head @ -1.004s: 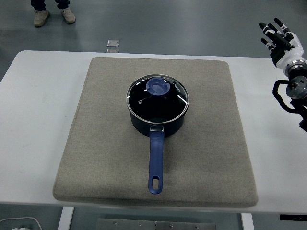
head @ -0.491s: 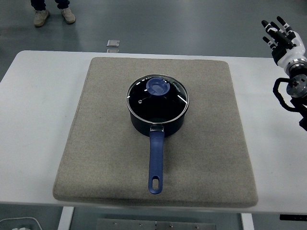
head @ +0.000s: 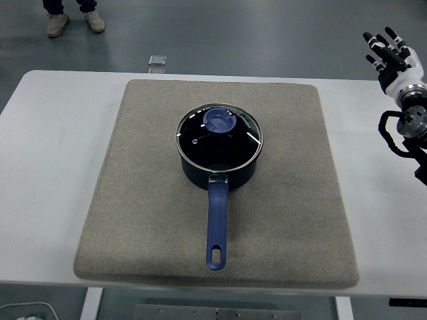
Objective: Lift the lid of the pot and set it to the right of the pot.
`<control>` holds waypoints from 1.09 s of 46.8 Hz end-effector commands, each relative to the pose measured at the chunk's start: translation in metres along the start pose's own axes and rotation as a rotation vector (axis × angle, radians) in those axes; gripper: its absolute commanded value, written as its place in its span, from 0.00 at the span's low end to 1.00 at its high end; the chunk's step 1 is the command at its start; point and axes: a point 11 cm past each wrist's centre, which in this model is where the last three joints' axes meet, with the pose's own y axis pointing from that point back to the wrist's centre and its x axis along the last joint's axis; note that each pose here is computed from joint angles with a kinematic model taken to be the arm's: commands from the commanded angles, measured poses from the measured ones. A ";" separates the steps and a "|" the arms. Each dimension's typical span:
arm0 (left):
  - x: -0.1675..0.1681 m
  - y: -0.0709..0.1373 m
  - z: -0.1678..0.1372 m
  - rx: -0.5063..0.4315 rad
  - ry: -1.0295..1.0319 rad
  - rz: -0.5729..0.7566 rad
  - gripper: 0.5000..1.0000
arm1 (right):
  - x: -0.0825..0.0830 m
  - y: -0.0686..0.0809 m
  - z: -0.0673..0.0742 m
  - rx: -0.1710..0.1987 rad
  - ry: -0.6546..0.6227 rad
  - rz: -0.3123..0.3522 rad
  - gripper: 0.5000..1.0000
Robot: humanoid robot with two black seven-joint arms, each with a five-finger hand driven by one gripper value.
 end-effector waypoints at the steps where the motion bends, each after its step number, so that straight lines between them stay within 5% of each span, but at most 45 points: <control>1: 0.000 0.000 0.000 0.000 -0.001 0.000 1.00 | 0.001 0.000 0.000 0.001 0.003 0.001 0.80; 19: 0.000 0.000 0.000 0.000 -0.001 0.000 1.00 | 0.010 0.000 -0.007 0.012 0.017 0.017 0.80; 51: 0.000 0.000 0.000 0.000 0.001 0.000 1.00 | 0.018 0.002 0.001 -0.002 0.048 0.046 0.80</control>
